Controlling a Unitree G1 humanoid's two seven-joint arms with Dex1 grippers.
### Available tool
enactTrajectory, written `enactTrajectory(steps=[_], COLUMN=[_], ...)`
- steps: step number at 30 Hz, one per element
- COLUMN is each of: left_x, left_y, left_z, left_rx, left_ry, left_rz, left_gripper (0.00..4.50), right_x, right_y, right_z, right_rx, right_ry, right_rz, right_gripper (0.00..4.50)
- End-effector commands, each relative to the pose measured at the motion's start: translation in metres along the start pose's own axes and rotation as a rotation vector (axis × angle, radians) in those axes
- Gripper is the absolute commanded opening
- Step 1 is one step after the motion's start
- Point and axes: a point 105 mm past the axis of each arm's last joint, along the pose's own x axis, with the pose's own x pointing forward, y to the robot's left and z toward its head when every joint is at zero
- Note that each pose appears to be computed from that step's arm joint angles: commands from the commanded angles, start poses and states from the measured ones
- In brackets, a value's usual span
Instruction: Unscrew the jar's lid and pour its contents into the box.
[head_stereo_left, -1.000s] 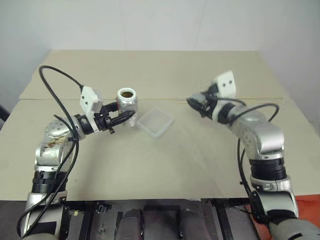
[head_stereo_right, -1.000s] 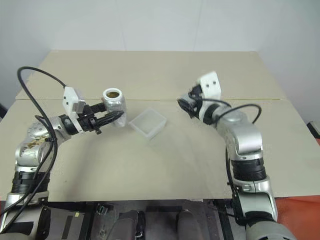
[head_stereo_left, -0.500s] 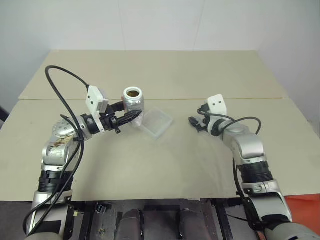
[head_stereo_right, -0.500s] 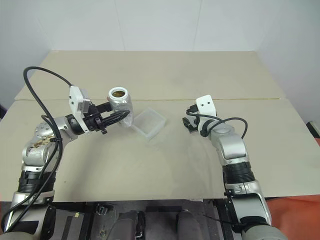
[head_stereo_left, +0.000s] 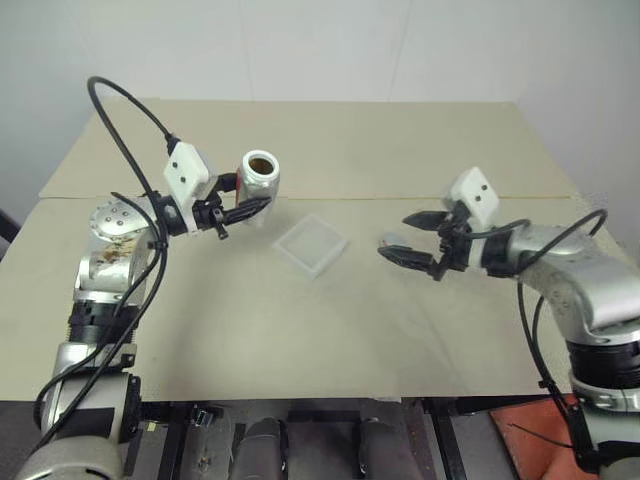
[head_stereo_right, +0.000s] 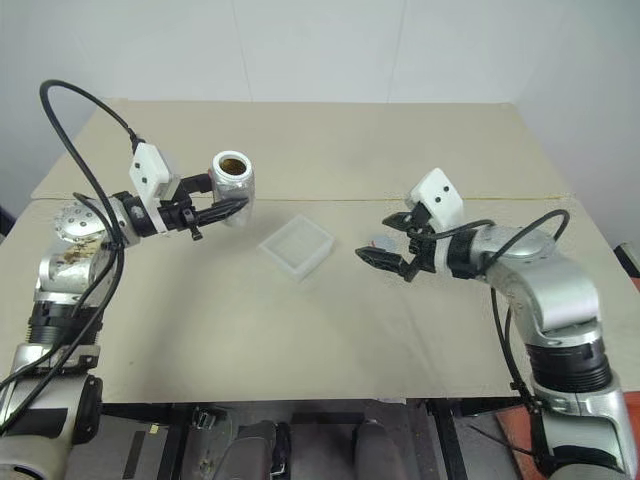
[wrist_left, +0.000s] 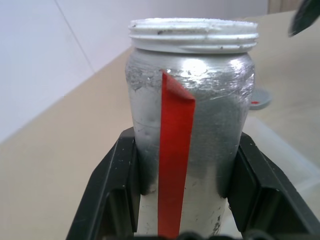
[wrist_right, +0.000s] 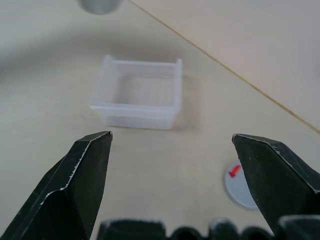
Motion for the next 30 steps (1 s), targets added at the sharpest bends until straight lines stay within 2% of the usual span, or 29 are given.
enactTrajectory(steps=[1,3,6,8,11,14,18,22,30], left_x=[0.015,0.026,0.042,0.056,0.069,0.081,0.099,0.117,0.115], left_y=[0.012,0.014,0.014,0.012,0.011,0.008,-0.016,-0.034,-0.028], left_z=[0.011,0.012,0.020,0.027,0.025,0.018,0.005,0.001,0.000], left_rx=[0.330,0.596,0.868,1.132,1.516,1.773,1.975,2.022,2.055], left_ry=[0.030,0.067,0.064,0.069,0.092,0.076,-0.002,-0.072,-0.080], left_rz=[0.070,0.061,0.042,-0.009,-0.113,-0.174,-0.277,-0.241,-0.227], left_gripper=[1.92,1.92,1.92,1.92,1.92,1.92,1.92,1.92,1.92], right_x=[-0.009,-0.009,-0.008,-0.008,-0.006,-0.005,-0.004,-0.007,-0.010], right_y=[0.010,0.013,0.014,0.014,0.012,0.012,0.013,0.014,0.015], right_z=[0.024,0.027,0.030,0.032,0.036,0.039,0.042,0.045,0.047], right_rx=[-0.062,-0.077,-0.105,-0.127,-0.152,-0.161,-0.151,-0.146,-0.134], right_ry=[-0.058,-0.060,-0.058,-0.054,-0.046,-0.051,-0.053,-0.052,-0.060], right_rz=[0.070,0.091,0.110,0.121,0.132,0.137,0.135,0.129,0.112], right_gripper=[4.46,4.46,4.46,4.46,4.46,4.46,4.46,4.46,4.46])
